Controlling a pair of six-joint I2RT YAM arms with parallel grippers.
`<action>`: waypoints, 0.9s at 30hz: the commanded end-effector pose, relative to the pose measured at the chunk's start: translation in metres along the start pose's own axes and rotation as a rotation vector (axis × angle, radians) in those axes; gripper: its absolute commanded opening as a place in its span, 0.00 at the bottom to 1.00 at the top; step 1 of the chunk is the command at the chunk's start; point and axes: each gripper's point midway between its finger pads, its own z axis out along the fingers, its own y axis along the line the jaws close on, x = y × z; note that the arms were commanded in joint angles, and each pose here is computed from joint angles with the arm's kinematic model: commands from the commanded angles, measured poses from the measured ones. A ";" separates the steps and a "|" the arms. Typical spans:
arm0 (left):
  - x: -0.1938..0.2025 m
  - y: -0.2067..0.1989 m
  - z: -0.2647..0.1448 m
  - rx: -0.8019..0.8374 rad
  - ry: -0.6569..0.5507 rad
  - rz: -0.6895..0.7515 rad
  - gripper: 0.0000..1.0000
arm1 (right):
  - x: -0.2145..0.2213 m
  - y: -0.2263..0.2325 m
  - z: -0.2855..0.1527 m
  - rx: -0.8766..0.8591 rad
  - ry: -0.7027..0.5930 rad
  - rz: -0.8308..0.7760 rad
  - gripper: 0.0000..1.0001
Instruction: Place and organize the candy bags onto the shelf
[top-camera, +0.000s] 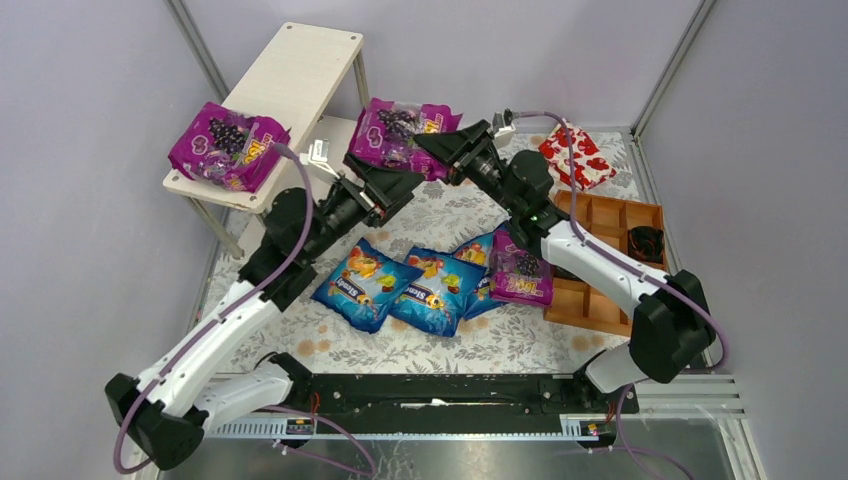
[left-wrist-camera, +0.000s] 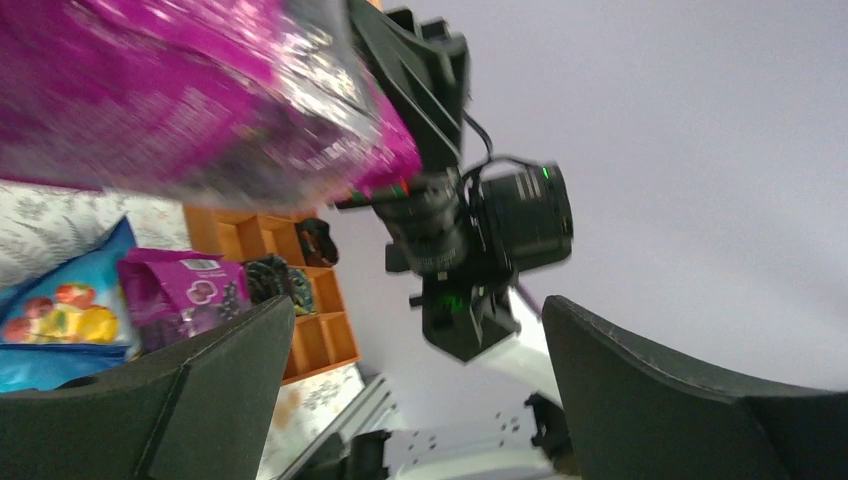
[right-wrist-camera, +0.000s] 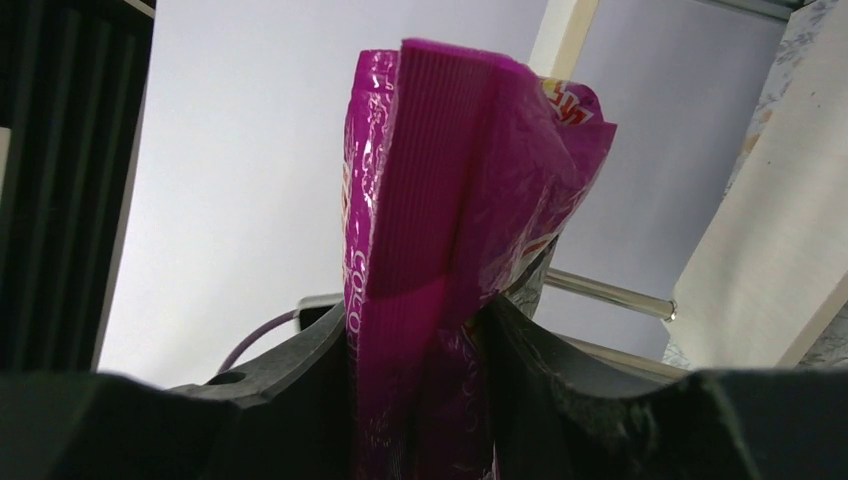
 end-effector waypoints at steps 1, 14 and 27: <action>-0.023 -0.025 0.012 0.101 -0.124 -0.169 0.99 | -0.018 0.107 -0.033 -0.332 -0.093 0.015 0.49; -0.037 -0.018 0.037 0.099 -0.283 -0.160 0.99 | -0.034 0.112 -0.062 -0.362 -0.134 0.060 0.48; -0.039 -0.027 0.060 0.103 -0.289 -0.054 0.99 | -0.032 0.105 -0.074 -0.314 -0.114 0.080 0.48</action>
